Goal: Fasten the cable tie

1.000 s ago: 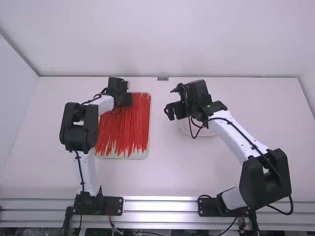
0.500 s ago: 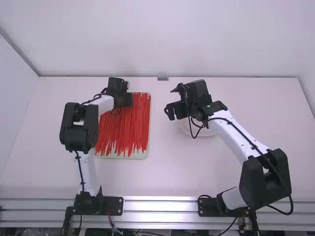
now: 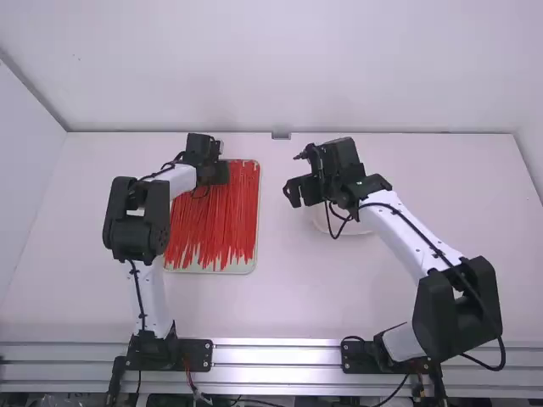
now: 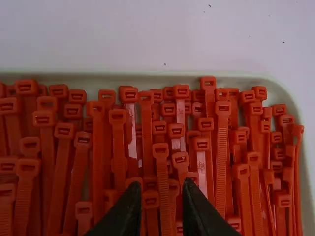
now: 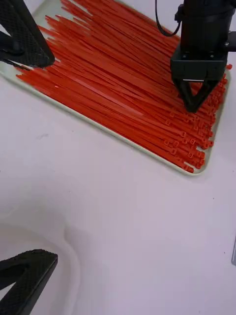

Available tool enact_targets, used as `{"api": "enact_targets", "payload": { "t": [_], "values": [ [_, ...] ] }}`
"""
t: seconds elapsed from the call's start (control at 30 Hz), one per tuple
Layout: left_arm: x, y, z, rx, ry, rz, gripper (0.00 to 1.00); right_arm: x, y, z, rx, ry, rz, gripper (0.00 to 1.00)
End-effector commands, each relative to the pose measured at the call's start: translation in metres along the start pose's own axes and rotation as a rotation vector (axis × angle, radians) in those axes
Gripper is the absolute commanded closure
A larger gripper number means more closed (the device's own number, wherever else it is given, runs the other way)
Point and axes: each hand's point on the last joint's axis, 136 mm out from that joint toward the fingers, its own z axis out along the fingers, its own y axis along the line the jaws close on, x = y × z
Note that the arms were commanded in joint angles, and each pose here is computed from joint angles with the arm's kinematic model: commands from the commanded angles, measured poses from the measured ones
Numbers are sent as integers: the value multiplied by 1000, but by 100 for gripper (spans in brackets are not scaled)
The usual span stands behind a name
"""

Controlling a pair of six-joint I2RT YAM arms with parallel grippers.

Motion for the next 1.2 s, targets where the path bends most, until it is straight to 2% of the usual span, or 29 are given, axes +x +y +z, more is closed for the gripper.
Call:
{"api": "enact_targets", "payload": {
  "t": [0.0,1.17],
  "values": [
    [2,-2,4,-4,8,14,77,-11,0,-2,2,-21,-9,2],
    [9,3,4,-33,34,23,77,-11,0,-2,1,-21,-5,1]
  ]
}}
